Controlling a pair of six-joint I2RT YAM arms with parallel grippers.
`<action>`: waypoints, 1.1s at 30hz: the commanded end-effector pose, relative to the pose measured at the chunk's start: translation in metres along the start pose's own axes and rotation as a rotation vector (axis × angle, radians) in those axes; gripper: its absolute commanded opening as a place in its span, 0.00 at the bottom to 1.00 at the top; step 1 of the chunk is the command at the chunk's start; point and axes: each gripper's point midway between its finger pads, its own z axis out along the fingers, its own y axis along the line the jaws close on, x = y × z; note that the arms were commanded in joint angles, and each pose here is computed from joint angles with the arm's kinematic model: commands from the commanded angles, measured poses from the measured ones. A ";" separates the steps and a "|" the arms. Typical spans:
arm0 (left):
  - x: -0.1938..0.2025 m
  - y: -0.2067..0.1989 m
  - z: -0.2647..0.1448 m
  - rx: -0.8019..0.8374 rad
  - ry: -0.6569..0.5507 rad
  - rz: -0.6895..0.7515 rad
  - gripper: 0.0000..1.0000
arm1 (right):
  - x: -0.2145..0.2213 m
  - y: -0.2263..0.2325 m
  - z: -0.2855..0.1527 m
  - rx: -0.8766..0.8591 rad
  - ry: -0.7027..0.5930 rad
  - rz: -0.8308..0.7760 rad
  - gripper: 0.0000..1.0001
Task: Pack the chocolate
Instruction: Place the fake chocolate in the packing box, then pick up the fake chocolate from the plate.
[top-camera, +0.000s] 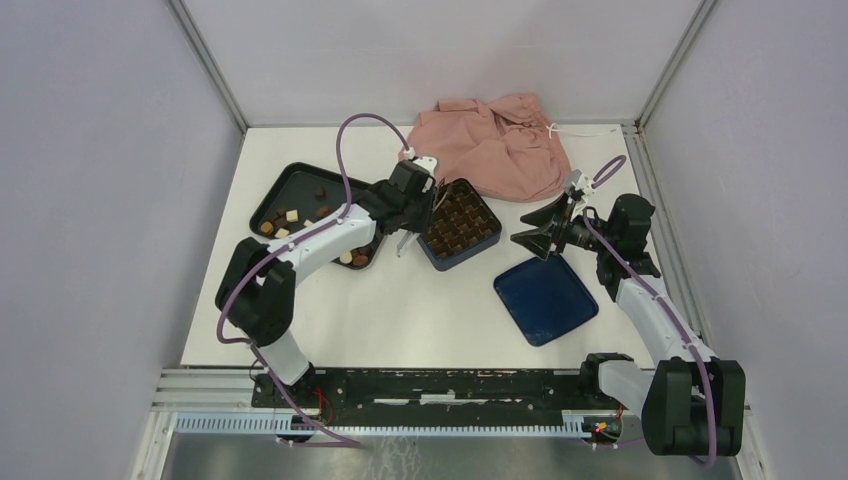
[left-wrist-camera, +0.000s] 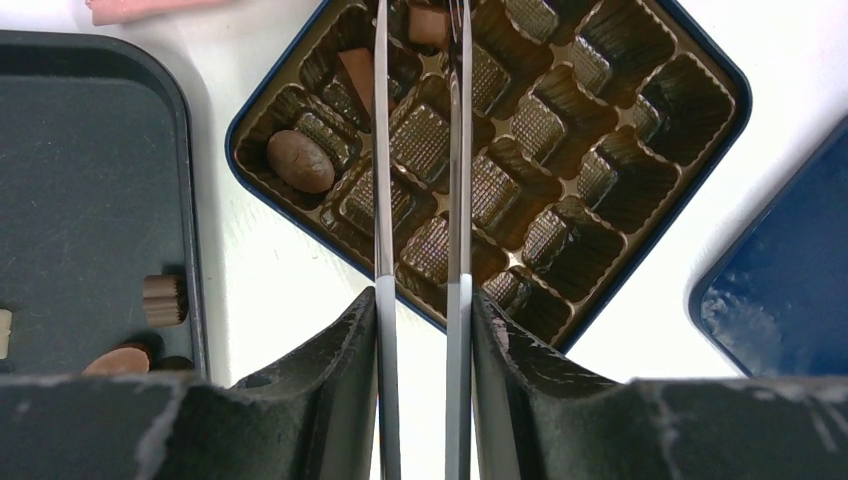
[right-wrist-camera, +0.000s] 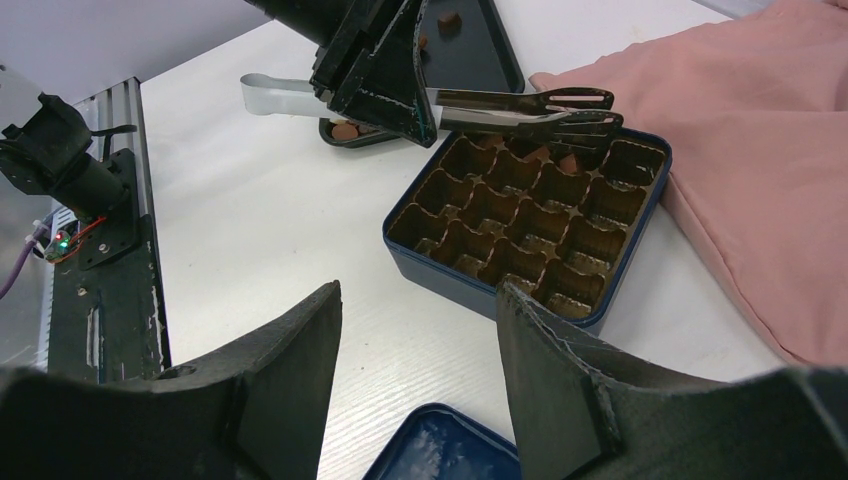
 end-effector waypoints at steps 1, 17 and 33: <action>-0.031 -0.004 -0.009 -0.003 -0.083 0.023 0.41 | -0.022 0.001 0.001 -0.007 -0.030 -0.080 0.63; -0.056 -0.011 -0.051 0.048 -0.186 -0.017 0.40 | -0.023 0.001 0.000 -0.008 -0.030 -0.083 0.63; -0.007 0.063 -0.127 -0.023 -0.098 -0.197 0.43 | -0.024 0.003 0.000 -0.012 -0.033 -0.089 0.64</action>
